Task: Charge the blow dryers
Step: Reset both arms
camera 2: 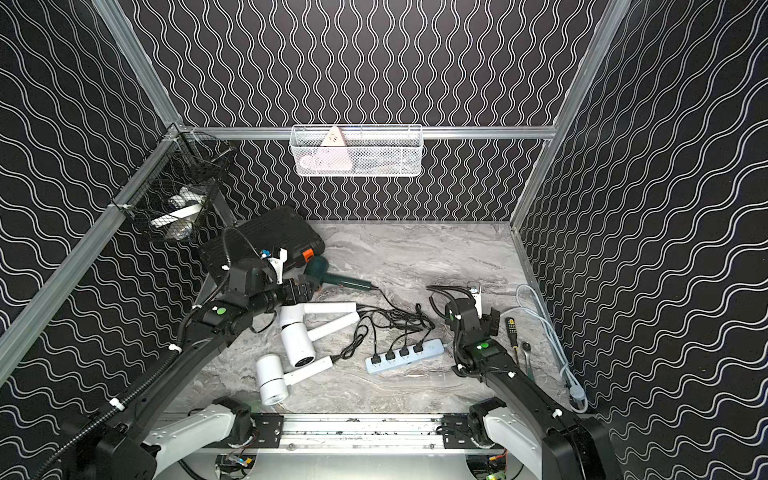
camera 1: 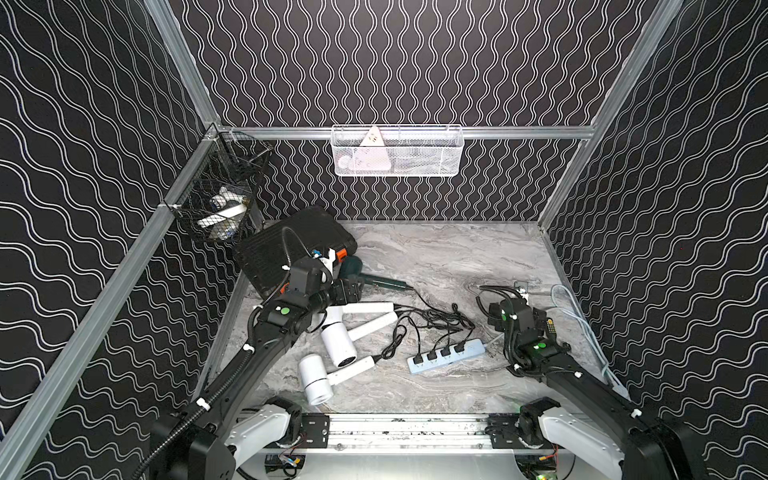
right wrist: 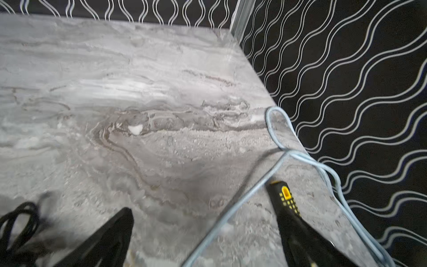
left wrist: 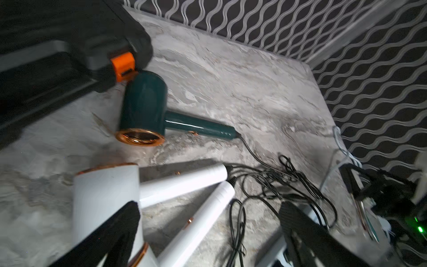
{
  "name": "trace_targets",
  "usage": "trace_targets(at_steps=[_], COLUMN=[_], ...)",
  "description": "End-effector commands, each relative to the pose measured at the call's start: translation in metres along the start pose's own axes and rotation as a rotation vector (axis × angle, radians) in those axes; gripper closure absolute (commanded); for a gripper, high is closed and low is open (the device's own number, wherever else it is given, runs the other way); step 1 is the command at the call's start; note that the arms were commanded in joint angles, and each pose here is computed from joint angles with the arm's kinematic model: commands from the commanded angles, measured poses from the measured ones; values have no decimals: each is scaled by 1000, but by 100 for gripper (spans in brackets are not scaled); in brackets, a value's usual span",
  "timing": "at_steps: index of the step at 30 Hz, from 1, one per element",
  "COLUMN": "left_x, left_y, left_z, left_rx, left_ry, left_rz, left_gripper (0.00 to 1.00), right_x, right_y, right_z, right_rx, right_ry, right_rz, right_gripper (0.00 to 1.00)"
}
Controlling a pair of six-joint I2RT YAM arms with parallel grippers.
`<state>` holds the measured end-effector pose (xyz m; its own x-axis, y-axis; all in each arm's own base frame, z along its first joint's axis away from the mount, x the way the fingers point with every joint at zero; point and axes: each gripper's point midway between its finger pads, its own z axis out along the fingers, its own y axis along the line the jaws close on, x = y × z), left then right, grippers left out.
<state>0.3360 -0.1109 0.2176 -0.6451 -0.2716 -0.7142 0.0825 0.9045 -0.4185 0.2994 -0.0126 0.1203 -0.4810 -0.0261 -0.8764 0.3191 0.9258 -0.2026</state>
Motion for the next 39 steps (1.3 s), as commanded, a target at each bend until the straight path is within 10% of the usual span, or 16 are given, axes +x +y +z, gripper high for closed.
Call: trace_targets(at_steps=[1, 5, 13, 22, 39], left_x=[-19, -25, -25, -19, 31], left_y=[40, 76, 81, 91, 152], left_z=[4, 7, 12, 8, 70], left_rx=[-239, -393, -340, -263, -350], left_ry=[-74, -182, -308, -551, -442], left_rz=[0, 56, 329, 374, 372], left_gripper=[1, 1, 1, 1, 1], right_x=[-54, -42, -16, -13, -9], right_y=[15, 24, 14, 3, 7], right_z=[-4, 26, 68, 113, 114], right_rx=[-143, -154, -150, -118, -132], right_ry=[-329, -303, -276, -156, -121], right_rz=[113, 124, 224, 283, 267], right_gripper=[0, 0, 0, 0, 0])
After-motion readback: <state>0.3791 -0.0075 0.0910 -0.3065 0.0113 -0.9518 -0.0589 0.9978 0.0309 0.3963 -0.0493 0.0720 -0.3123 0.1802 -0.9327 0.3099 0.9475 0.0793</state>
